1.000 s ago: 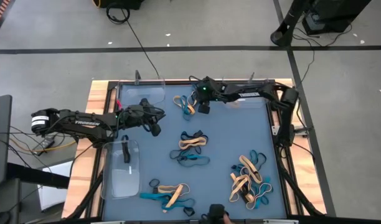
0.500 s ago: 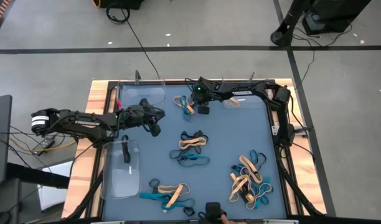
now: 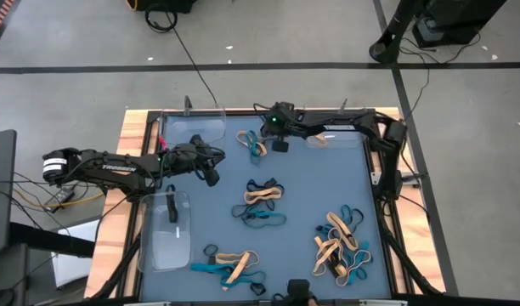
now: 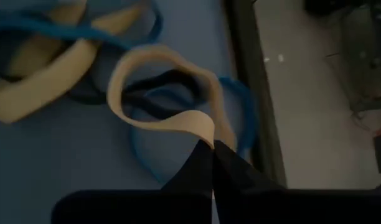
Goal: Sort rubber bands into baskets
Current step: Put the yellow rubber band into the top right transparent bin
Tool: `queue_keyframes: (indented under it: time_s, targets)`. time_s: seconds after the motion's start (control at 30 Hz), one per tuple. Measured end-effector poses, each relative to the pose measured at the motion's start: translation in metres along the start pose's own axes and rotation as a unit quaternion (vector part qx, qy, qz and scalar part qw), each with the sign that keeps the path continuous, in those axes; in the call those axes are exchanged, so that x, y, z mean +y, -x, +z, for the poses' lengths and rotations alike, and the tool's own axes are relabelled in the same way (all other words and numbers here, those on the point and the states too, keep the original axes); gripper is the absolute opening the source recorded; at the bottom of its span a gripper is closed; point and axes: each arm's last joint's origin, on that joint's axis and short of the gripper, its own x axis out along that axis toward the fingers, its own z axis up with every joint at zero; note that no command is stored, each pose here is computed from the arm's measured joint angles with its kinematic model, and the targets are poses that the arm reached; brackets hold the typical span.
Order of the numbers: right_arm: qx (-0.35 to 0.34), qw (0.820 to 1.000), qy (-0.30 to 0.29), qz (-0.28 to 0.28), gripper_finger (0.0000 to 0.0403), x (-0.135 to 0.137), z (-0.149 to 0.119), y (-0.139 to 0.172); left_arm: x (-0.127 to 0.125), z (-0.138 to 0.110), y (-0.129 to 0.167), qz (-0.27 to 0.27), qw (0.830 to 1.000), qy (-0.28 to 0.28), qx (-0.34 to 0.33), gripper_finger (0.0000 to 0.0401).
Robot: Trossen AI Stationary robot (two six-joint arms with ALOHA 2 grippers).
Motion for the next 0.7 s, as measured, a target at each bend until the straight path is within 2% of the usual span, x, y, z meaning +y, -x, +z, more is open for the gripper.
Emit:
queue_keyframes:
  time_s: [0.2, 0.4, 0.7]
  targets:
    - [-0.025, 0.998, -0.04, -0.04, 0.0003, -0.028, 0.001, 0.062, 0.0, -0.002, 0.0, 0.0, 1.0, -0.001, 0.009, 0.0064]
    - [0.022, 0.989, -0.079, -0.122, 0.0002, -0.054, -0.02, 0.114, 0.0, -0.003, 0.0, 0.0, 1.0, -0.001, 0.013, 0.0064]
    - [0.075, 0.973, -0.162, -0.149, 0.0002, -0.071, -0.054, 0.161, 0.0, -0.002, 0.0, 0.0, 1.0, 0.001, 0.01, 0.0065]
